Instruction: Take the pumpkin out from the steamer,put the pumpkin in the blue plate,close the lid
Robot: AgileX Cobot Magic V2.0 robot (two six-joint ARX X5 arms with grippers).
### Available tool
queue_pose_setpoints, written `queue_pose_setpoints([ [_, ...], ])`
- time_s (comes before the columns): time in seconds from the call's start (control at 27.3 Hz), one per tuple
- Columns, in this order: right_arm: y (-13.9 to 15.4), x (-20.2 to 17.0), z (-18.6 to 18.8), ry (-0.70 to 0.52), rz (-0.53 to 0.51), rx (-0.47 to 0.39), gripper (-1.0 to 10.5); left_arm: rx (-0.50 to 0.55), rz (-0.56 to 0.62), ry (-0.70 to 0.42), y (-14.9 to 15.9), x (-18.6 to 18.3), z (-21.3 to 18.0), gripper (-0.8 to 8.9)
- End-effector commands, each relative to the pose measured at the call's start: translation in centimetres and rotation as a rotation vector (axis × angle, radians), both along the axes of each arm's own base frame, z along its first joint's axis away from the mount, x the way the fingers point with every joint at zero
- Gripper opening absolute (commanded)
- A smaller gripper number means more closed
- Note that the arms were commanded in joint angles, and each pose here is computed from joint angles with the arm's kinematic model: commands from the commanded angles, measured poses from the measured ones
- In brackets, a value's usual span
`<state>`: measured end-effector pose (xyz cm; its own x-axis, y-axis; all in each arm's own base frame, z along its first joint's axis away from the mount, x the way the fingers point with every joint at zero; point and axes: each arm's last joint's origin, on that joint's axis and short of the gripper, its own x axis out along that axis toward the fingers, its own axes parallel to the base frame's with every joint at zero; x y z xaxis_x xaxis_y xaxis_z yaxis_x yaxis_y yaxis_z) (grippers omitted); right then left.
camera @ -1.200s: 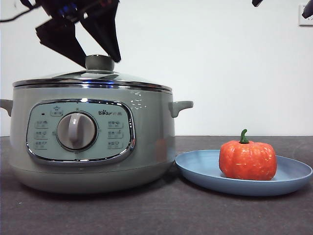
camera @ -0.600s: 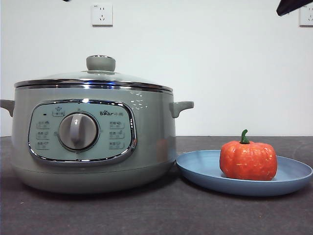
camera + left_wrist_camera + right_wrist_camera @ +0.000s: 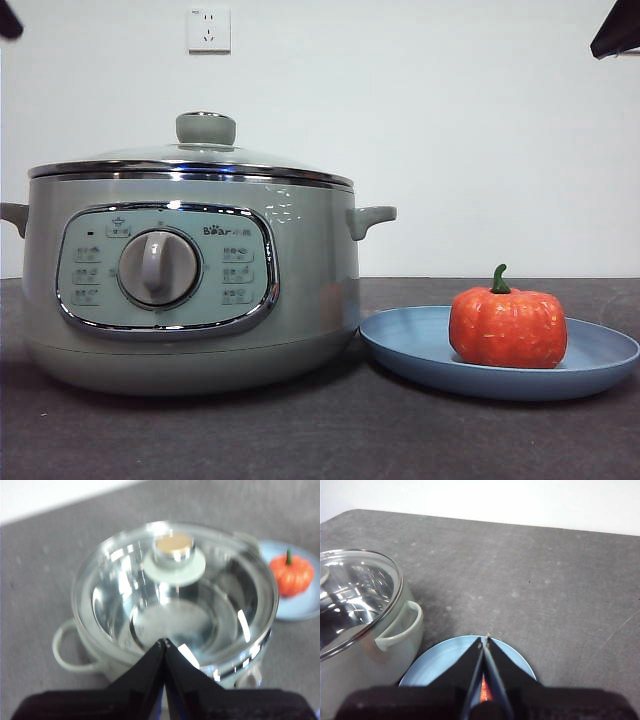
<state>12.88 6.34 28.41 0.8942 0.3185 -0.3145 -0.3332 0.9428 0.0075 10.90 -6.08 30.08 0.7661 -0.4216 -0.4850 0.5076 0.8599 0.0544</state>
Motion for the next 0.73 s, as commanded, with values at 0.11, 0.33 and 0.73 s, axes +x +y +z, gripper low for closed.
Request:
queue_pose_setpoints([
  [0.11, 0.0, 0.0, -0.4, 0.017, -0.003, -0.009, 0.0, 0.0, -0.005, 0.025, 0.0, -0.1, -0.3, -0.04],
  [0.33, 0.0, -0.1, -0.6, 0.039, -0.002, -0.02, 0.0, 0.001, -0.004, 0.025, 0.0, -0.1, -0.3, -0.04],
  [0.73, 0.0, -0.1, -0.7, 0.043, -0.003, -0.023, 0.0, -0.096, 0.11, -0.227, 3.1, -3.4, 1.0, -0.04],
])
